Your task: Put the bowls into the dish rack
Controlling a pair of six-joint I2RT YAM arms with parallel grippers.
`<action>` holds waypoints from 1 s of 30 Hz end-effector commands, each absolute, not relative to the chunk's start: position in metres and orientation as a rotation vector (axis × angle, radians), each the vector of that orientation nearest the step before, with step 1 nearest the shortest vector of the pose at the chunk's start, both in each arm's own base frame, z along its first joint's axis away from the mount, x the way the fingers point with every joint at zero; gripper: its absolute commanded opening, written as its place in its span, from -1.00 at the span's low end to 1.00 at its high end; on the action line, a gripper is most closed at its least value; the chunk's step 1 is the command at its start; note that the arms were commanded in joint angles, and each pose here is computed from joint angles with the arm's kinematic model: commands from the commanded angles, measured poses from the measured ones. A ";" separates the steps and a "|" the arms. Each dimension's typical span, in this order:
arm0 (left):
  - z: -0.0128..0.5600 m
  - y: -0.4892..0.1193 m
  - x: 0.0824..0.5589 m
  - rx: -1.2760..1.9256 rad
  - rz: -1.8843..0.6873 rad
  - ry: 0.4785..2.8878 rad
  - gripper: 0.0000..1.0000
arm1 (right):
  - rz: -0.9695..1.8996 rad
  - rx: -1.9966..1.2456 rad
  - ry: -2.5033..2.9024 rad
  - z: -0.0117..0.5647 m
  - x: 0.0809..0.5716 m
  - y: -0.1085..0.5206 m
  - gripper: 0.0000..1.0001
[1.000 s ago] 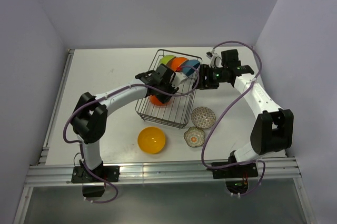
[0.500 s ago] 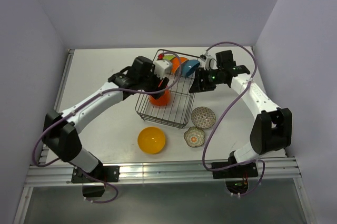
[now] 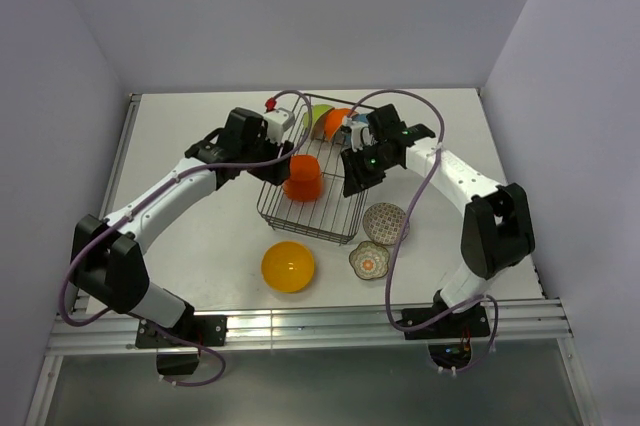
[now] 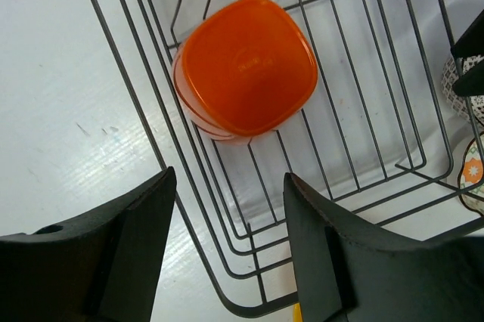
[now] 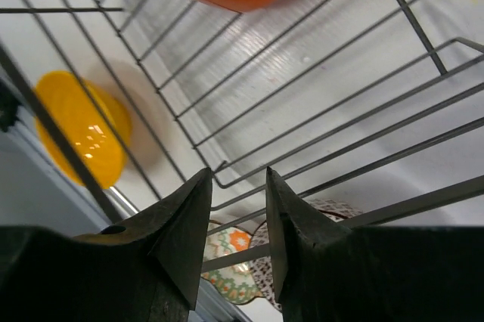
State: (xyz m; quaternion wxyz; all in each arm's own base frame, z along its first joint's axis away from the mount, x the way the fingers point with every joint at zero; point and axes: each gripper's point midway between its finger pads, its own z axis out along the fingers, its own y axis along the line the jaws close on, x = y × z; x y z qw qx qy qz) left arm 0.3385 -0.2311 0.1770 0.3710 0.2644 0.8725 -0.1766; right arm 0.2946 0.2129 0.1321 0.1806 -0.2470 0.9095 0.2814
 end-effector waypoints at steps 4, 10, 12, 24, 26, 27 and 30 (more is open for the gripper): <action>0.167 -0.234 0.330 0.643 -0.501 2.275 0.26 | 0.570 -0.775 2.607 0.113 0.305 0.196 -0.17; 0.160 -0.243 0.315 0.690 -0.600 2.292 0.01 | 0.482 -0.785 2.644 0.102 0.307 0.187 -0.19; 0.157 -0.246 0.311 0.711 -0.617 2.303 -0.08 | 0.483 -0.781 2.645 0.101 0.306 0.187 -0.19; 0.165 -0.265 0.310 0.721 -0.667 2.254 -0.17 | 0.550 -0.754 2.536 0.132 0.312 0.198 -0.06; 0.177 -0.265 0.314 0.719 -0.654 2.223 -0.11 | 0.575 -0.735 2.440 0.159 0.320 0.203 0.04; 0.182 -0.264 0.317 0.714 -0.641 2.208 -0.04 | 0.588 -0.722 2.411 0.168 0.323 0.204 0.07; 0.212 -0.265 0.323 0.726 -0.629 2.108 0.25 | 0.643 -0.662 2.277 0.213 0.335 0.202 0.24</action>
